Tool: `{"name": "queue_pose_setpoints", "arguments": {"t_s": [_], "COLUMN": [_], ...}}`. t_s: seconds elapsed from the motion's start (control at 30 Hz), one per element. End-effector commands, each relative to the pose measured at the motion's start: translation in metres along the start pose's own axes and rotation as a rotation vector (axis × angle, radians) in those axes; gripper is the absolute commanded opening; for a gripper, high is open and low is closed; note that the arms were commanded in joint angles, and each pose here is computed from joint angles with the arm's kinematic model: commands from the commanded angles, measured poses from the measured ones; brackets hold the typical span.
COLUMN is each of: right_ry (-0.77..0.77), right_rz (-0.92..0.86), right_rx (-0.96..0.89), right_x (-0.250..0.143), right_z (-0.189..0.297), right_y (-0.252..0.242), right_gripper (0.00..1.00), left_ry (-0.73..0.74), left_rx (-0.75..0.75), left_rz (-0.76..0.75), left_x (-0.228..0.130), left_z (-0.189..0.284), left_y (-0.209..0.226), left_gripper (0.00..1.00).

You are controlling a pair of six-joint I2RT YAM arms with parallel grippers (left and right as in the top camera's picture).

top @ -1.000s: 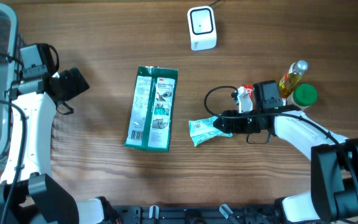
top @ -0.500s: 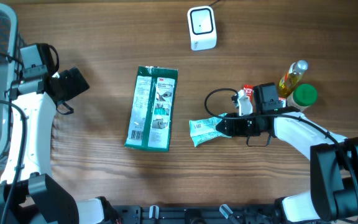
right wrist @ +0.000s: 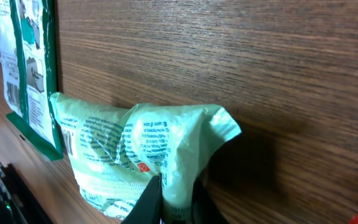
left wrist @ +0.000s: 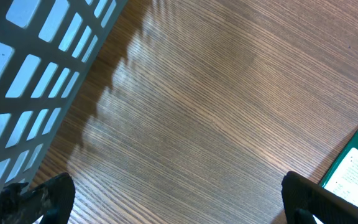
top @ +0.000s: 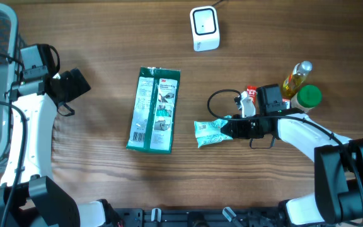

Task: Scan the item barcode
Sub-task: 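Lift the wipes pack and hold it up to the scanner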

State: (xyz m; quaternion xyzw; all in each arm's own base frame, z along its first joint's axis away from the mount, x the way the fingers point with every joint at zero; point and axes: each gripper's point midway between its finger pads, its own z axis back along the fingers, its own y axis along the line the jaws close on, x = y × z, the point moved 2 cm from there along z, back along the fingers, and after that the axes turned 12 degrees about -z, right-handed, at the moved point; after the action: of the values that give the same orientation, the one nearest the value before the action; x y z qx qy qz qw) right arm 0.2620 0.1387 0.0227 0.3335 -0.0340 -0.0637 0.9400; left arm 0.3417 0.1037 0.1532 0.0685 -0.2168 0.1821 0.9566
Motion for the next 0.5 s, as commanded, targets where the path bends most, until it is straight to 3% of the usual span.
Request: {"name": "queue_pose_setpoints", "arguments": {"t_s": [0.0,0.3,0.47], "right_ry": [0.019,0.018,0.015], "right_rz": [-0.01,-0.06,0.084], "right_rx": [-0.014,-0.013,0.137], "right_x": [-0.004,-0.003,-0.004], "right_z": [-0.004,-0.004,0.02], "right_y": [-0.006,-0.005,0.035], "right_gripper": [0.04,0.04,0.04], "left_ry": [-0.018,-0.018,-0.018], "left_rx": [0.003,0.003,0.003], "left_rz": [-0.007,-0.007,-0.007], "left_x": [0.005,0.005,0.005], "left_z": [0.004,0.004,0.004], "left_y": [0.002,0.002,0.002], "left_gripper": [1.0,1.0,1.0]}}
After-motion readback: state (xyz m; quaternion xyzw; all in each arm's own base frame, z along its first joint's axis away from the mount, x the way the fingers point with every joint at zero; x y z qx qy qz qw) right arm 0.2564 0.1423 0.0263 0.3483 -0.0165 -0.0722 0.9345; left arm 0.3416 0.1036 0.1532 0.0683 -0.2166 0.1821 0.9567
